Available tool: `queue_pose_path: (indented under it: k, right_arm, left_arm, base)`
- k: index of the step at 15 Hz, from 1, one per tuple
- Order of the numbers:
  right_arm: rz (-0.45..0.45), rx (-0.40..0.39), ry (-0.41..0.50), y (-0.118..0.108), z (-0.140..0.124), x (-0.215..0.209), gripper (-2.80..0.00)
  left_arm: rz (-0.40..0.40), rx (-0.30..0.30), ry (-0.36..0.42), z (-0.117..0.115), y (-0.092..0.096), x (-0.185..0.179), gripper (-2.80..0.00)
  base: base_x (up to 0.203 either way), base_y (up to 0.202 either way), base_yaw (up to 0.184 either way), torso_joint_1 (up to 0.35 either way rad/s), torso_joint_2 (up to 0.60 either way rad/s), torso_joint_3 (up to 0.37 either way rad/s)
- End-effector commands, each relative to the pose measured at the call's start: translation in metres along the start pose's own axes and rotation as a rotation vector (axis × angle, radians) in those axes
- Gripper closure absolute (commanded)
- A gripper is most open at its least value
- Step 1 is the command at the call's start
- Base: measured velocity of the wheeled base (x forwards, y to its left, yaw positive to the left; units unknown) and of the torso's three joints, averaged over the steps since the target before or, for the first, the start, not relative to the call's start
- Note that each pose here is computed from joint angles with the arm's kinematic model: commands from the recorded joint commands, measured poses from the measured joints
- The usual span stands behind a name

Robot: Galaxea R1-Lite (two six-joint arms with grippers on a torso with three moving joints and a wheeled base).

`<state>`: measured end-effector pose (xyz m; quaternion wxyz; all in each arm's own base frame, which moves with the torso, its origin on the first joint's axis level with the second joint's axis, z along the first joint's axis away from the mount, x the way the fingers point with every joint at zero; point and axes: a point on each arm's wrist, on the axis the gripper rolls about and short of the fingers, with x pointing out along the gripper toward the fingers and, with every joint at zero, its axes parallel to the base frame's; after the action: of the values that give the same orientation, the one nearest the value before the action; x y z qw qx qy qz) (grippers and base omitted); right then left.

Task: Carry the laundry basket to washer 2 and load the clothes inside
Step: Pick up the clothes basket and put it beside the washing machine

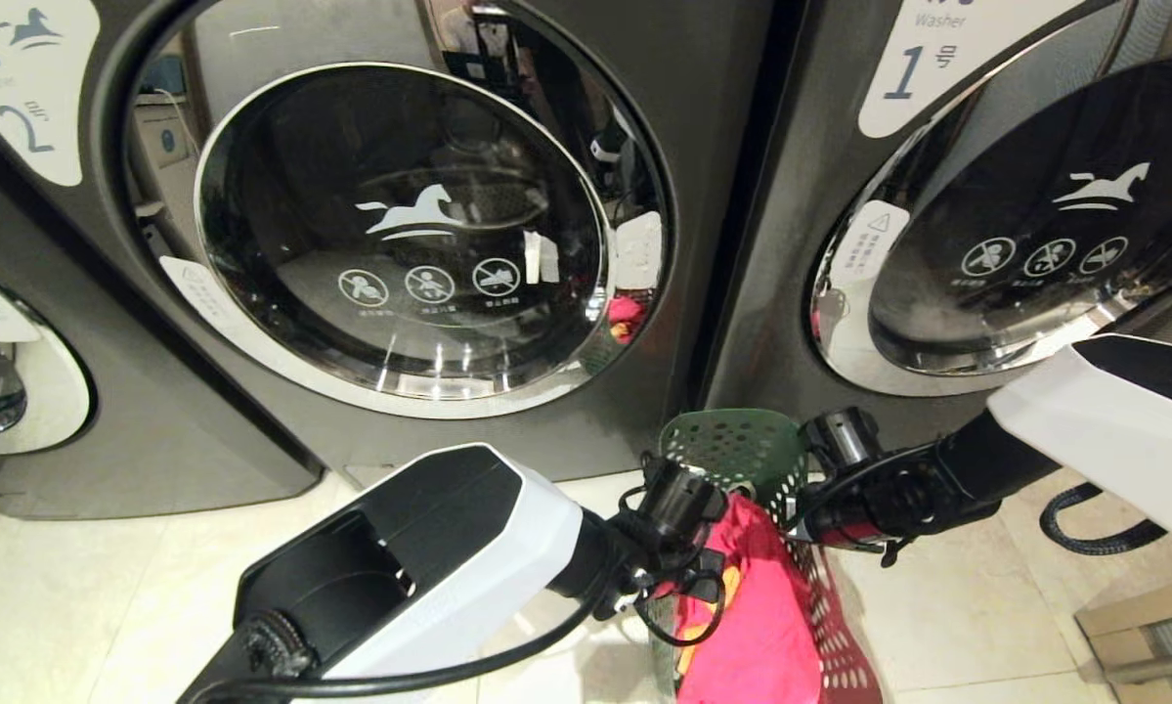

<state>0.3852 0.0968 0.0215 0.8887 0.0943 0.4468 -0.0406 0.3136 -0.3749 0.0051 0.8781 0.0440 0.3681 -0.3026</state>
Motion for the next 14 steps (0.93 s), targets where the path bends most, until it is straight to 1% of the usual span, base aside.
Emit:
queue_pose_path:
  k: [1,2,8,9,11,14]
  right_arm:
    - [0.001,0.002,0.000,0.0002,-0.0004,0.0004,0.00]
    - [0.001,0.000,0.000,0.0002,-0.0004,0.0004,0.00]
    - [0.001,-0.010,-0.003,0.0000,0.0007,0.0004,0.00]
    - [0.001,-0.010,-0.003,-0.0001,0.0006,-0.0001,0.00]
    - [0.001,-0.010,-0.003,-0.0002,0.0006,-0.0001,0.00]
    - [-0.001,-0.011,0.001,0.0000,-0.0008,0.0005,0.00]
  left_arm:
    - [0.000,0.000,0.001,-0.0008,-0.0006,0.0005,0.00]
    - [-0.001,0.000,0.000,-0.0003,-0.0008,0.0005,0.00]
    - [-0.004,0.000,-0.009,0.0006,-0.0018,0.0008,0.00]
    - [-0.006,-0.006,-0.009,0.0005,-0.0019,0.0008,0.00]
    - [-0.005,-0.043,-0.011,0.0027,-0.0024,-0.0004,0.00]
    - [-0.008,-0.047,-0.006,0.0007,-0.0034,-0.0004,0.00]
  base:
    - [0.000,0.134,0.010,0.002,0.00,0.000]
    - [0.000,0.084,0.009,0.007,0.00,0.002]
    - [0.000,0.000,0.000,0.000,0.00,0.000]
    - [0.000,0.000,0.000,0.000,0.00,0.000]
    - [0.000,0.000,0.000,0.000,0.00,0.000]
    - [0.000,0.000,0.000,0.000,0.00,0.000]
